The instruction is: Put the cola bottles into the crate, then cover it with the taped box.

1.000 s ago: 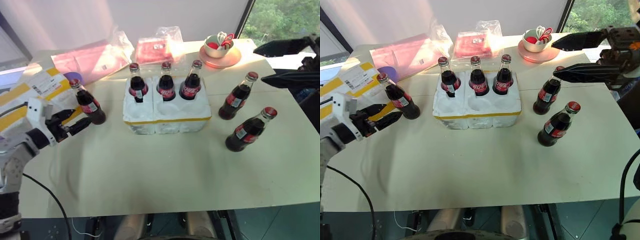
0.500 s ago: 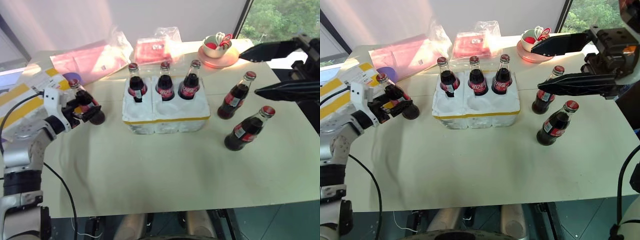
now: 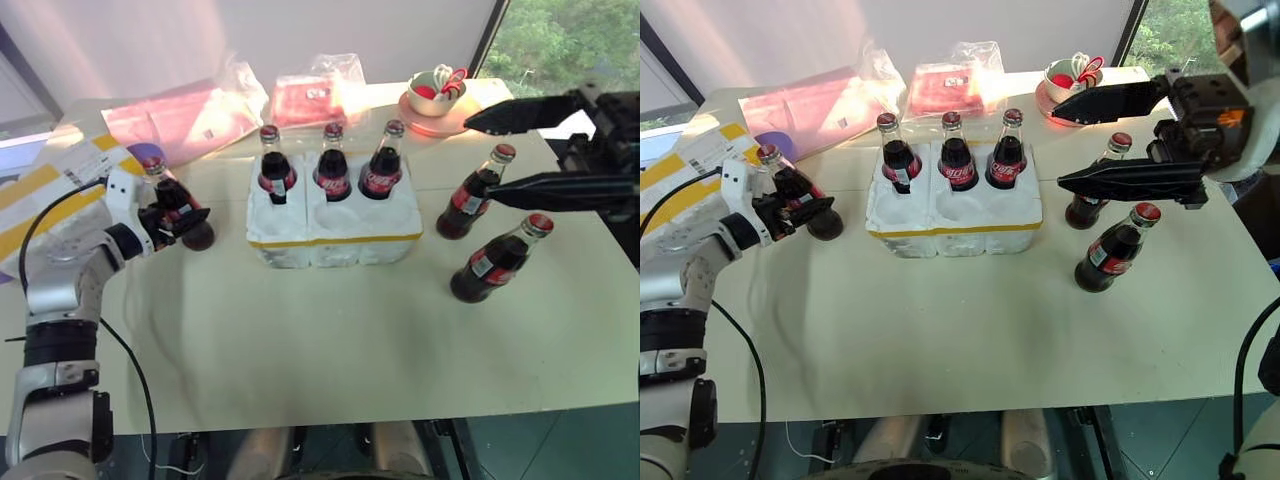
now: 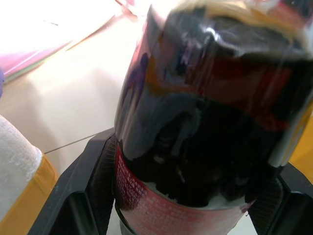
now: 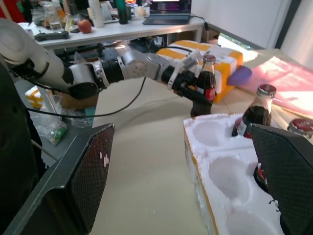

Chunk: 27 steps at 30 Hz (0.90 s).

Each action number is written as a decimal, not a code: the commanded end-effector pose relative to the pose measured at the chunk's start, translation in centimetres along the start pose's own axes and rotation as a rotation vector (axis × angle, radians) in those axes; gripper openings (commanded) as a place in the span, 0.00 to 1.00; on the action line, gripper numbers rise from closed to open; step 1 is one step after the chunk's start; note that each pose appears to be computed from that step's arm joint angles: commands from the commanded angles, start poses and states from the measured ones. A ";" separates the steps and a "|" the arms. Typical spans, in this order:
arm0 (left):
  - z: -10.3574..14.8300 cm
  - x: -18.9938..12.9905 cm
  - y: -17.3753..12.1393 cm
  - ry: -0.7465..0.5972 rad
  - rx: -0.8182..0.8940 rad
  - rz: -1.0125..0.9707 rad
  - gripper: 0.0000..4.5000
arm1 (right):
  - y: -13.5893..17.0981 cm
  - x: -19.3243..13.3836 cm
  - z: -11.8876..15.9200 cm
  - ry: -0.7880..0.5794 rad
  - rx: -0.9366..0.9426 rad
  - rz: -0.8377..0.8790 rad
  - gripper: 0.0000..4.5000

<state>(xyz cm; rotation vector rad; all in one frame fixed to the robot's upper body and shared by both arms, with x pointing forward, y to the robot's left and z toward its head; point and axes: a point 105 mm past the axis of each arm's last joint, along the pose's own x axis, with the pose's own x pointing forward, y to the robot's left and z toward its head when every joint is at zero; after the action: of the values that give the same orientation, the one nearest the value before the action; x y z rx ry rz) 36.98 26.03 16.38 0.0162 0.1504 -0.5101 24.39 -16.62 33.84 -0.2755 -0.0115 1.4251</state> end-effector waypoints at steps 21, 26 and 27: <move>11.7 1.0 -12.9 -0.054 0.251 -0.701 0.63 | -0.1 -1.1 -1.2 0.009 -0.045 -0.206 1.00; 9.7 2.9 -13.6 -0.047 0.259 -0.719 0.63 | 0.3 -1.2 -1.6 -0.012 -0.011 -0.244 1.00; 9.4 3.2 -13.6 -0.048 0.264 -0.715 0.63 | 0.4 -1.2 -1.8 -0.013 -0.007 -0.248 1.00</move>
<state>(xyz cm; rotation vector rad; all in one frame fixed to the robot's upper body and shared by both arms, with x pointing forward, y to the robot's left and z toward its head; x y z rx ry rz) 34.29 12.09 25.04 0.1679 0.0756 -1.2530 24.90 -18.25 31.33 -0.2425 -0.0057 1.1774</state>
